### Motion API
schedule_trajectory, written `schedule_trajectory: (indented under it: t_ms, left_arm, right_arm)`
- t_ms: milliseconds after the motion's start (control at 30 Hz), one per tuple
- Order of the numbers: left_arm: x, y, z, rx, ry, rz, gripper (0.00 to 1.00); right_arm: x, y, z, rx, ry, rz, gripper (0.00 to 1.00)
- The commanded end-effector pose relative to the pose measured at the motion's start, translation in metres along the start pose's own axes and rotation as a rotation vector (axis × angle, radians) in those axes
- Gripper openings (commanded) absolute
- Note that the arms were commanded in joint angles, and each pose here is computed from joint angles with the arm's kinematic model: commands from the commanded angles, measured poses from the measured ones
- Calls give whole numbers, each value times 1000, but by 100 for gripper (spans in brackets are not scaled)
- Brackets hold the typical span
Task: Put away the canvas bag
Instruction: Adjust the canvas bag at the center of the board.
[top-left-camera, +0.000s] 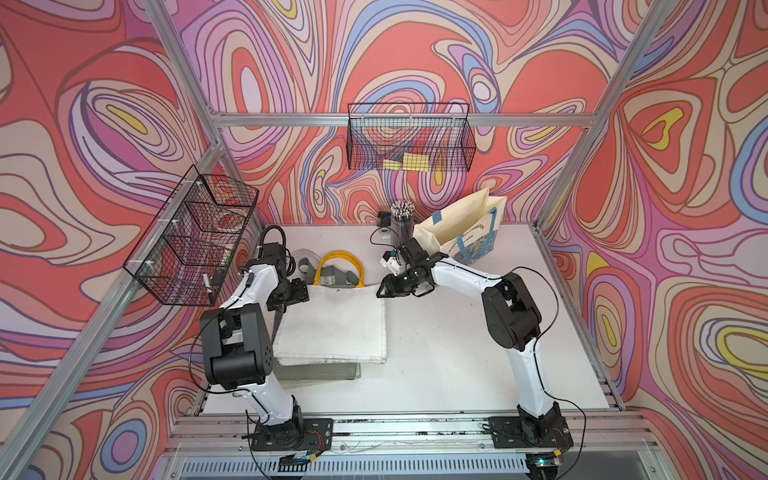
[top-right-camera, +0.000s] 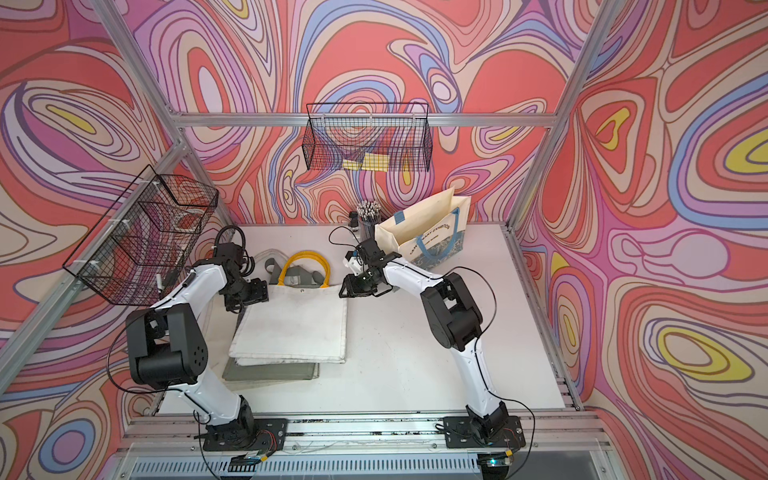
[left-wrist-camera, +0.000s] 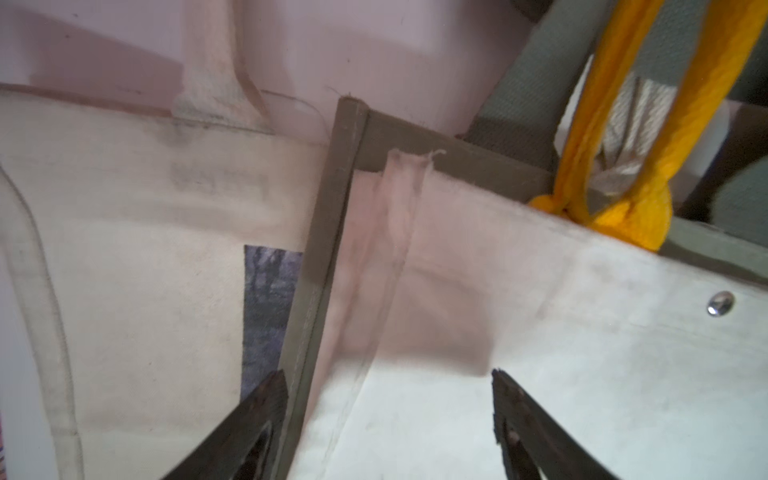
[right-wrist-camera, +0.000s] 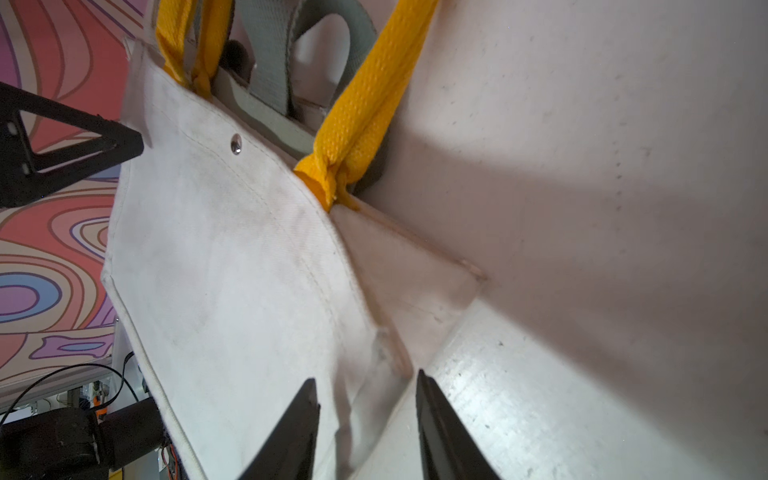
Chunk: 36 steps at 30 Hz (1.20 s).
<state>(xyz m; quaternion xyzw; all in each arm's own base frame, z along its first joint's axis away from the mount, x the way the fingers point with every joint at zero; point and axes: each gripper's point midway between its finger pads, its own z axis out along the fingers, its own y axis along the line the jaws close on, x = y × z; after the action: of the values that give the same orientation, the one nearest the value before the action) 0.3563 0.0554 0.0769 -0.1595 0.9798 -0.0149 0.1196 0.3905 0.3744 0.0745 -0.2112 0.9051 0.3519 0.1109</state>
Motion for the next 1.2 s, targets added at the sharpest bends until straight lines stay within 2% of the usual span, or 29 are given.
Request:
schedule_trajectory:
  t_ms: [0, 67, 100, 167, 233, 267, 467, 733, 1000, 1167]
  left_arm:
    - [-6, -5, 7, 35, -18, 10, 73]
    - [-6, -8, 11, 53, -4, 12, 64]
    - [-5, -10, 12, 63, 5, 11, 56]
    - [-4, -12, 13, 77, 16, 6, 36]
    - [-5, -13, 10, 79, 8, -1, 9]
    - [-5, -13, 8, 81, 5, -4, 0]
    - [-1, -13, -20, 88, -30, -41, 0]
    - [5, -12, -83, 102, -159, -71, 0]
    - [16, 9, -159, 13, -219, -168, 0]
    - [25, 36, -168, -65, -259, -186, 0]
  right_arm:
    - [7, -4, 9, -1, 14, 2, 36]
    - [6, -3, 10, -14, 9, 5, 26]
    - [7, -3, 11, -19, 9, 9, 23]
    - [6, -2, 11, -21, 8, 14, 15]
    - [6, 0, 11, -33, 9, 17, 6]
    - [6, 1, 11, -43, 7, 14, 2]
    - [3, 17, 4, -113, -12, 42, 0]
    - [-1, 37, -12, -175, -40, 76, 0]
    - [-13, 80, -39, -291, -2, 147, 0]
    - [-22, 102, -44, -323, -26, 121, 0]
